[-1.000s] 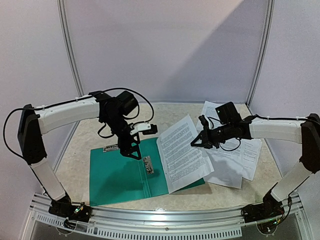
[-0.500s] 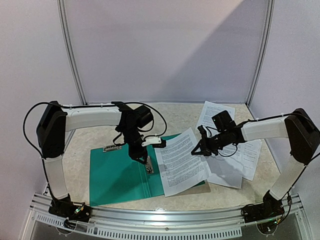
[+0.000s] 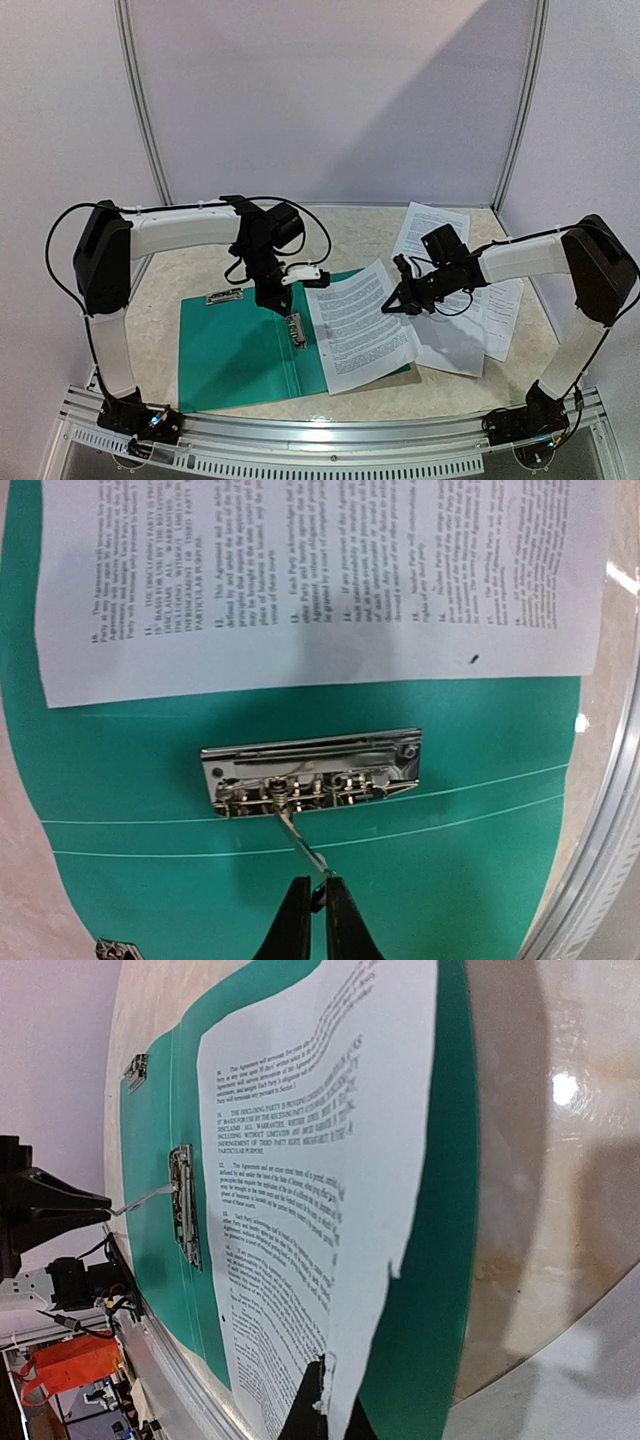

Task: Put the files into the folder
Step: Close the spring clip on the folder at the center of the board, then insert the spring clip onto the folder.

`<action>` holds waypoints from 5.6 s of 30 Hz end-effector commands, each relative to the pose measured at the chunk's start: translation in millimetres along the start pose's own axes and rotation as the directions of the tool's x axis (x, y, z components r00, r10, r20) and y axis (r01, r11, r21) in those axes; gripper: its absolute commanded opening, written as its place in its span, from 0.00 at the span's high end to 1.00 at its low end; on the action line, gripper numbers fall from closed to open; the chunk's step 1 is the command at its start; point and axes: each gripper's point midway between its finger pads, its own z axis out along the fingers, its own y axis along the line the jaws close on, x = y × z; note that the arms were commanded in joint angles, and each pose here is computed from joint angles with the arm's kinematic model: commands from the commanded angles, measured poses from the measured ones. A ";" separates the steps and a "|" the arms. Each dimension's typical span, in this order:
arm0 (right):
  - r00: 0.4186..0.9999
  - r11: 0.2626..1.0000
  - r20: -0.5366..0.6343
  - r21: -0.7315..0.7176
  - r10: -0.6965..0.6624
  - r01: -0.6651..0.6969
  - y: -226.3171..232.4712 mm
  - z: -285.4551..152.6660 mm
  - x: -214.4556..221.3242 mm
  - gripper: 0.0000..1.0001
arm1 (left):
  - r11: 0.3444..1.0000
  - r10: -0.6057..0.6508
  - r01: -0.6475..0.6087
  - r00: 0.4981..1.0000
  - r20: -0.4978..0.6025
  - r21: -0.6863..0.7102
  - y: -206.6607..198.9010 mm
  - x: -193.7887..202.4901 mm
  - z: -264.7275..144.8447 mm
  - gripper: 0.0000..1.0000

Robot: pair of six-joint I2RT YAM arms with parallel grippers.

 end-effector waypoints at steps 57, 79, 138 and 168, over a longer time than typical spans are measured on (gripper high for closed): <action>0.999 1.000 -0.030 -0.018 -0.014 0.013 -0.1 11.0 -2.5 1.00 | 0.991 0.048 -0.033 0.992 0.115 -0.129 54.7 -2.7 12.7 0.45; 0.999 0.999 -0.032 -0.042 -0.009 0.008 0.7 18.1 -5.0 1.00 | 0.988 -0.092 0.116 0.970 0.224 -0.097 82.7 -7.5 -12.0 0.36; 0.995 0.992 0.074 -0.119 0.059 -0.050 25.1 44.7 -21.9 0.98 | 0.956 -0.203 0.135 0.945 -0.257 -0.261 34.4 172.6 37.1 0.37; 0.994 0.997 0.097 -0.053 0.060 -0.055 16.4 39.0 -19.3 0.58 | 0.957 -0.199 0.134 0.949 -0.247 -0.256 36.0 168.2 36.4 0.37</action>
